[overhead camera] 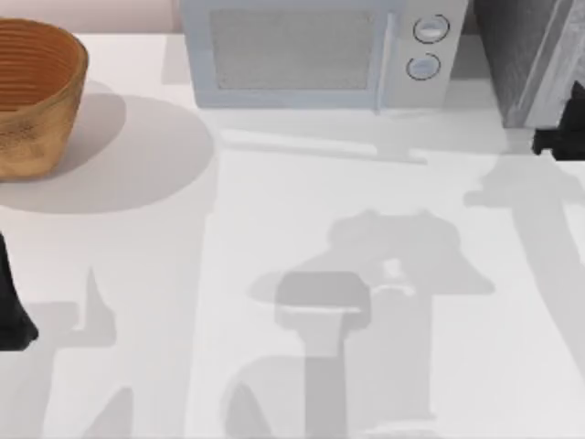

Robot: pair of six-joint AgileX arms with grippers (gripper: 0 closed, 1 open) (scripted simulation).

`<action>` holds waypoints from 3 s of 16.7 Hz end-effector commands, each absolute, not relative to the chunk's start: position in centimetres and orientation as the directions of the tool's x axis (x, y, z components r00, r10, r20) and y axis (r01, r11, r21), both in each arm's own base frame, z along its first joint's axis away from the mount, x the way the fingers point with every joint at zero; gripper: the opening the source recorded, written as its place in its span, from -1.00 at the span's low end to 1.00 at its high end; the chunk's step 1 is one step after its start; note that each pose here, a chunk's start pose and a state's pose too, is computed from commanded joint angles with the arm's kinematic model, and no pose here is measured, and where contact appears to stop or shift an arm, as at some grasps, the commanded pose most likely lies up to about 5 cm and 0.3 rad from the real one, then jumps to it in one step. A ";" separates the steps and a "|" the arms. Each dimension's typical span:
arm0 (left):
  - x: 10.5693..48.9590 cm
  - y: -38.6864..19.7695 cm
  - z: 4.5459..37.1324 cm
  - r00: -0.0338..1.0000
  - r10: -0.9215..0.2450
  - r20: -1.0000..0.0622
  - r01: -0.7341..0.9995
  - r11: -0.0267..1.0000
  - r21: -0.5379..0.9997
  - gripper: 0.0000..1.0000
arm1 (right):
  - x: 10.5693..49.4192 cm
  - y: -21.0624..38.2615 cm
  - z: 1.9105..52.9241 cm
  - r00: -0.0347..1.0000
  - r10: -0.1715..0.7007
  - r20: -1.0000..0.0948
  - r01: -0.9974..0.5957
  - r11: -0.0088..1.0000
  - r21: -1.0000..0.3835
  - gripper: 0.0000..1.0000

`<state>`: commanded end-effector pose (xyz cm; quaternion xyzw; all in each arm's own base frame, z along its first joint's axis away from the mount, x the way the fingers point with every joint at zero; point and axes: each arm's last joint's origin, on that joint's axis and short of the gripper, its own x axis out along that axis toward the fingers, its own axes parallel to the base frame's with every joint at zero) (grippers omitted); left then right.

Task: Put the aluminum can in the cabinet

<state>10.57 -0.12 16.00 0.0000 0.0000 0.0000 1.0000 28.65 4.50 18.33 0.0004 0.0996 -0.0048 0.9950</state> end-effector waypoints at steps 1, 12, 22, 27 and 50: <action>10.6 -0.1 16.0 1.000 0.000 0.000 0.000 1.000 0.000 1.00 | 28.6 4.5 18.3 0.980 -0.009 -0.198 0.010 1.000 0.000 -1.00; 10.6 -0.1 16.0 1.000 0.000 0.000 0.000 1.000 0.000 1.00 | 19.6 1.8 21.9 0.995 -0.001 -0.095 0.002 1.000 0.009 -1.00; 10.6 -0.1 16.0 1.000 0.000 0.000 0.000 1.000 0.000 1.00 | 11.1 0.0 17.3 1.000 0.000 -0.006 0.000 1.000 0.002 -1.00; 10.6 -0.1 16.0 1.000 0.000 0.000 0.000 1.000 0.000 1.00 | 10.6 -0.1 16.0 1.000 0.000 0.000 0.000 1.000 0.000 -1.00; 10.6 -0.1 16.0 1.000 0.000 0.000 0.000 1.000 0.000 1.00 | 17.4 2.0 42.0 1.000 0.004 -0.017 -0.004 1.000 -0.003 -1.00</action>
